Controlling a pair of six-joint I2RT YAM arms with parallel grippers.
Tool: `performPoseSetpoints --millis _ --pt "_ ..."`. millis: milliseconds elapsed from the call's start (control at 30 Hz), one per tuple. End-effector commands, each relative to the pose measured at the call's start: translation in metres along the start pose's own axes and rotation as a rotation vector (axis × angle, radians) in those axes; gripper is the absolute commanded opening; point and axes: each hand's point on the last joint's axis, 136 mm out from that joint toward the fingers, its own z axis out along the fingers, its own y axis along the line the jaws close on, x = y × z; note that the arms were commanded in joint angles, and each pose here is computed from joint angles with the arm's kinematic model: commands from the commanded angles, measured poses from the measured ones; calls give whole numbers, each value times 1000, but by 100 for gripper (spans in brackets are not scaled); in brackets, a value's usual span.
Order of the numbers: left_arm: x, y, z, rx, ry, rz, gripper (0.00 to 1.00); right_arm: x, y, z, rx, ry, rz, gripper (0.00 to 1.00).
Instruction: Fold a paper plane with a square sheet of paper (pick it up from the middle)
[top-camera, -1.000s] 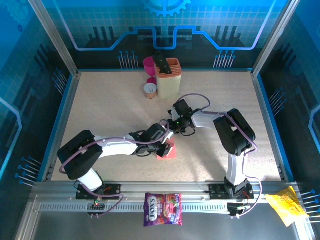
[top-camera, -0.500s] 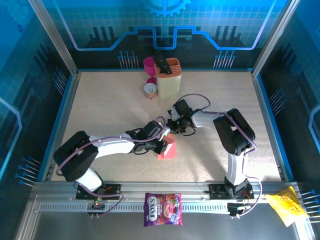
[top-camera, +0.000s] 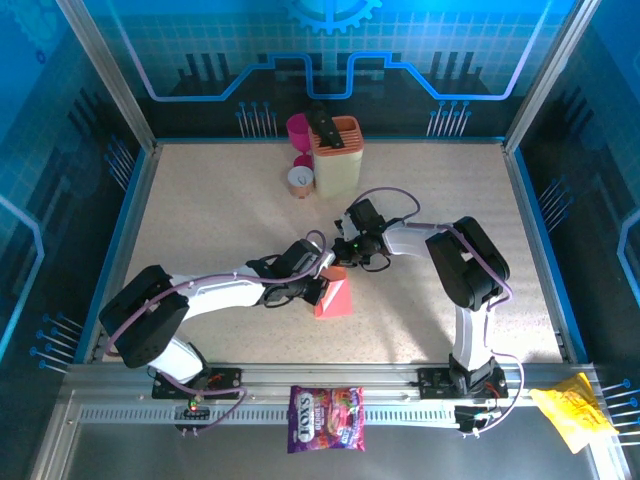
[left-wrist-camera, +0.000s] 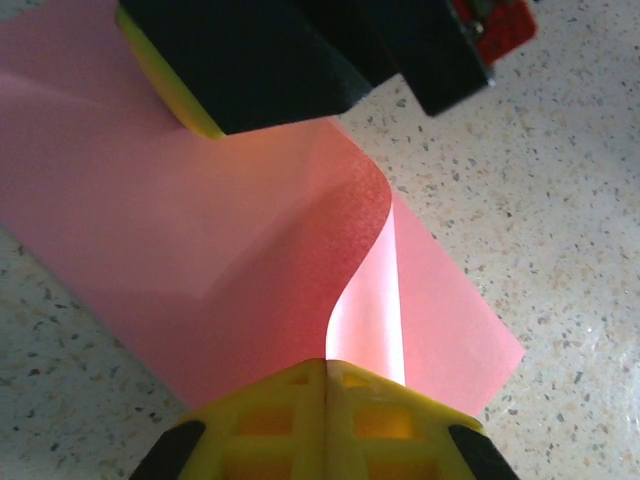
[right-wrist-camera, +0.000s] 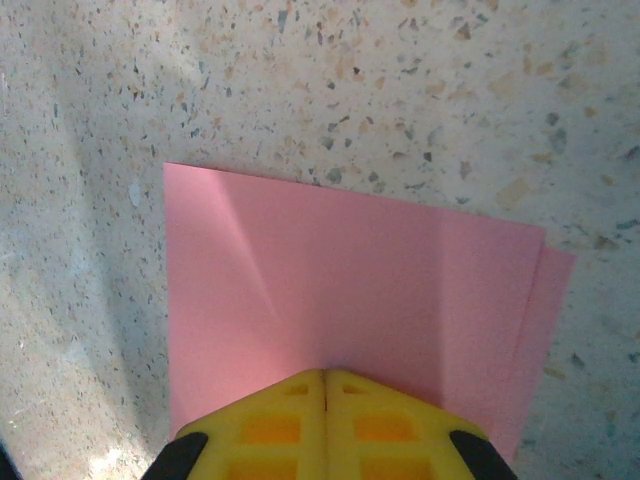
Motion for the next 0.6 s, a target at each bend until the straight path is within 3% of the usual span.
performPoseSetpoints --millis 0,567 --pt "11 19 5 -81 24 -3 0 33 -35 18 92 100 53 0" --pt "10 30 15 -146 28 -9 0 34 -37 19 99 98 58 0"
